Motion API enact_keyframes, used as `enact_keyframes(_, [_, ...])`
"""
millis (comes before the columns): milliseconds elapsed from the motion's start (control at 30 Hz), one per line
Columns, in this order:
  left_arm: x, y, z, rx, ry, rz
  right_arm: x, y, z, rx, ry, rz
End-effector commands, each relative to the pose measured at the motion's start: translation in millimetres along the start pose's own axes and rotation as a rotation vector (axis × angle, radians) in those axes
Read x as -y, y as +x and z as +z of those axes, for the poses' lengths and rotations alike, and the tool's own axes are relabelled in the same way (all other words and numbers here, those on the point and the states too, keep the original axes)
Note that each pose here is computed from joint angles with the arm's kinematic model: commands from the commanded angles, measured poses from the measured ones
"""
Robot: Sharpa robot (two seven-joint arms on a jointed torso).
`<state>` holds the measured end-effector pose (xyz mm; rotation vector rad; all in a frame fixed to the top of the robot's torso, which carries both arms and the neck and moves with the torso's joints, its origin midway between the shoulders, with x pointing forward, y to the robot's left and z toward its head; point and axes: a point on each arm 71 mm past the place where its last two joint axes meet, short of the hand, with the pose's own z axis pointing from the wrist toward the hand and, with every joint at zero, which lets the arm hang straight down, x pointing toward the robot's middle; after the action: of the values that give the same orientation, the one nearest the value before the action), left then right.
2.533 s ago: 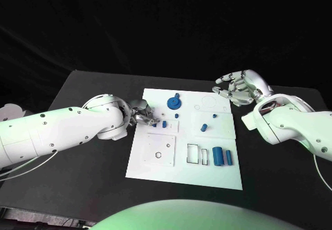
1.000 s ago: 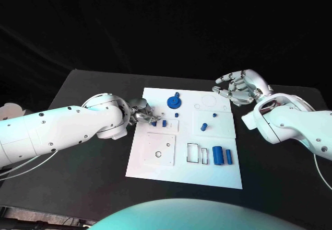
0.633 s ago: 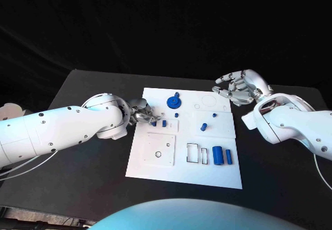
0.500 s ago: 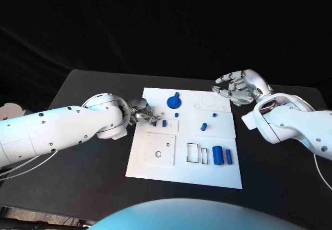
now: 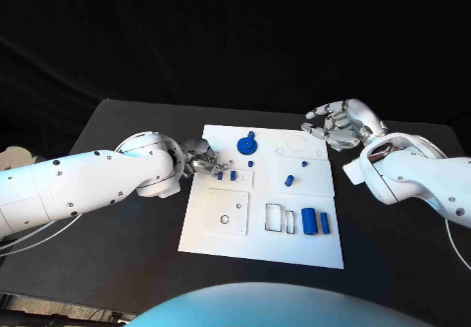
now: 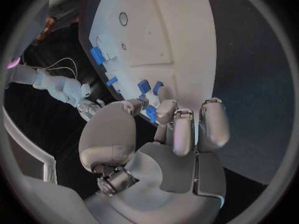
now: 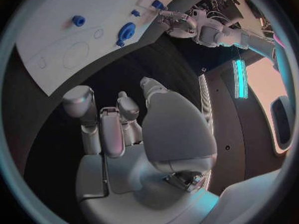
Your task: Assemble the parts on the task board
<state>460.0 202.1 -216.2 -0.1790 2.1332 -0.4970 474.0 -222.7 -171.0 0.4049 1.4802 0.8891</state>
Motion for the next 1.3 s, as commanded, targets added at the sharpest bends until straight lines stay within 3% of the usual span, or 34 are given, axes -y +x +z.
enact_keyframes(33, [2.4, -0.8, -1.2, 0.001, 0.009, -0.005, 0, 1.0, -0.1, -0.012, -0.006, -0.008])
enact_keyframes(233, [6.8, -11.4, -5.7, 0.036, 0.033, -0.021, 0, 0.7, -0.1, -0.01, -0.006, -0.009])
enact_keyframes(367, [14.2, -22.1, -9.3, 0.061, 0.094, -0.075, 1, 0.2, 0.4, -0.006, -0.006, -0.011])
enact_keyframes(533, [36.1, -35.2, -10.6, 0.127, 0.283, -0.194, 2, -0.5, 1.4, 0.0, -0.002, -0.014])
enact_keyframes(667, [52.5, -40.6, -7.7, 0.206, 0.421, -0.131, 2, -0.3, 1.6, 0.0, -0.001, -0.015])
enact_keyframes(800, [66.0, -38.6, -0.7, 0.257, 0.509, 0.003, 2, 0.4, 1.9, 0.0, -0.001, -0.014])
enact_keyframes(900, [74.0, -32.1, 7.7, 0.256, 0.535, 0.094, 2, 0.6, 1.9, -0.001, 0.001, -0.014])
enact_keyframes(1100, [87.4, -18.3, 23.6, 0.239, 0.552, 0.255, 2, 1.5, 2.2, -0.003, 0.0, -0.013])
enact_keyframes(1300, [92.8, -10.5, 33.8, 0.213, 0.517, 0.351, 2, 2.3, 2.1, -0.005, -0.004, -0.015])
